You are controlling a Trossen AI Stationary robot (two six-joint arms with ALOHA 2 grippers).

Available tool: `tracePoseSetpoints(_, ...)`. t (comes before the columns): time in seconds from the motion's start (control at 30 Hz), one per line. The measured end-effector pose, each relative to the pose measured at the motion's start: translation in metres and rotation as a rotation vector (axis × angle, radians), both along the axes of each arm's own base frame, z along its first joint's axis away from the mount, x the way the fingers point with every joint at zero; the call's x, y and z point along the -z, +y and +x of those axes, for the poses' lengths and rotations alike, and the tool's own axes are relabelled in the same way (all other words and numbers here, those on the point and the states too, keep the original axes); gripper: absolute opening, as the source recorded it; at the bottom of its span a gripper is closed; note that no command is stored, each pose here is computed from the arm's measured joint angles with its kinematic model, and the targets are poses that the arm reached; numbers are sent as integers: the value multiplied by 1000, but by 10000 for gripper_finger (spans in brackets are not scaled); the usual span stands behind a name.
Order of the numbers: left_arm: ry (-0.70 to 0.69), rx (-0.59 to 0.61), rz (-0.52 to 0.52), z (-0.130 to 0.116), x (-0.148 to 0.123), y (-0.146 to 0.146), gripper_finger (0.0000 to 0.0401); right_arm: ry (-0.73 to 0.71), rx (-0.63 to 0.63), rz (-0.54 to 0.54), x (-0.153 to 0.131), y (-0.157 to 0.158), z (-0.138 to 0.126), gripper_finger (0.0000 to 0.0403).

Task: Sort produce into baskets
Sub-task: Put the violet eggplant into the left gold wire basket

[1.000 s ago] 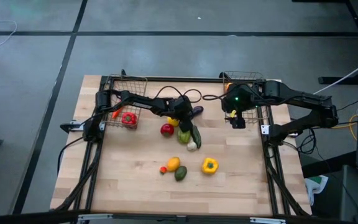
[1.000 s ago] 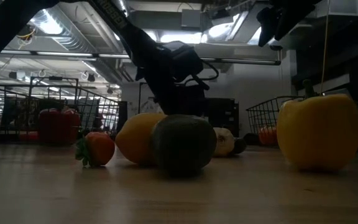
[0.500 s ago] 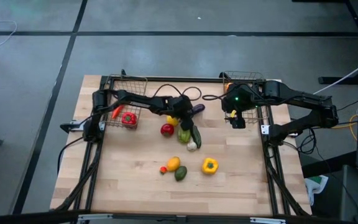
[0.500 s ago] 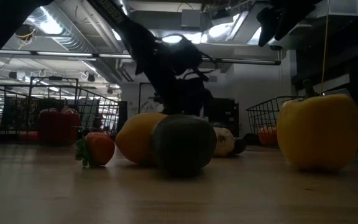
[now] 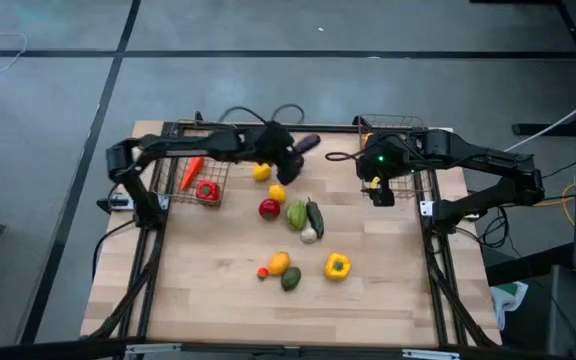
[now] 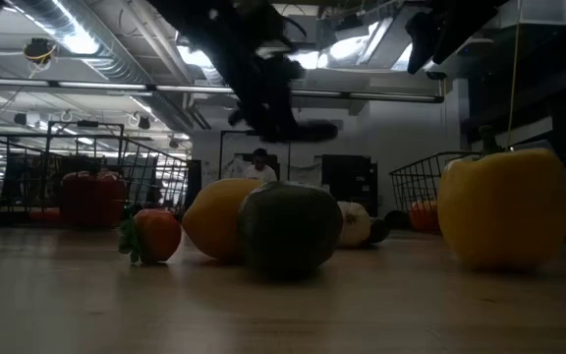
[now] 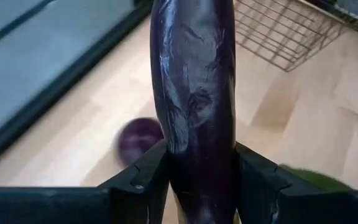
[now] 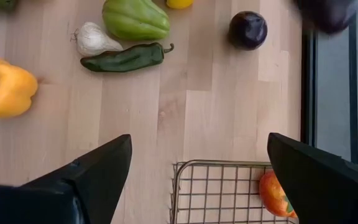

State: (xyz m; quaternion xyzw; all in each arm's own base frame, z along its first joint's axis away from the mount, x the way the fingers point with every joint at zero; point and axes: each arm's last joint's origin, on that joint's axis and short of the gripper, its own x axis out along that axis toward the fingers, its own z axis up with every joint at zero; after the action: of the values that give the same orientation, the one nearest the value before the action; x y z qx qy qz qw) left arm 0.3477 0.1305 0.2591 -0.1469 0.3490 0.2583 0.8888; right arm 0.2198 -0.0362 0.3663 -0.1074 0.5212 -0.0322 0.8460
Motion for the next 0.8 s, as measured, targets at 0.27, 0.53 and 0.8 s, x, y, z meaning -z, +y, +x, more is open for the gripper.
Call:
tracePoseSetpoints(0.27,112,-137,15,-62,-44,3,139,-1,0,-1,0,0,0,372)
tracePoseSetpoints(0.53,345,-323,-78,-115,-52,-2,142,-1,0,-1,0,0,0,372)
tracePoseSetpoints(0.8,602,-469,-128,-143,-35,-5,147,-2,0,-1,0,0,0,372)
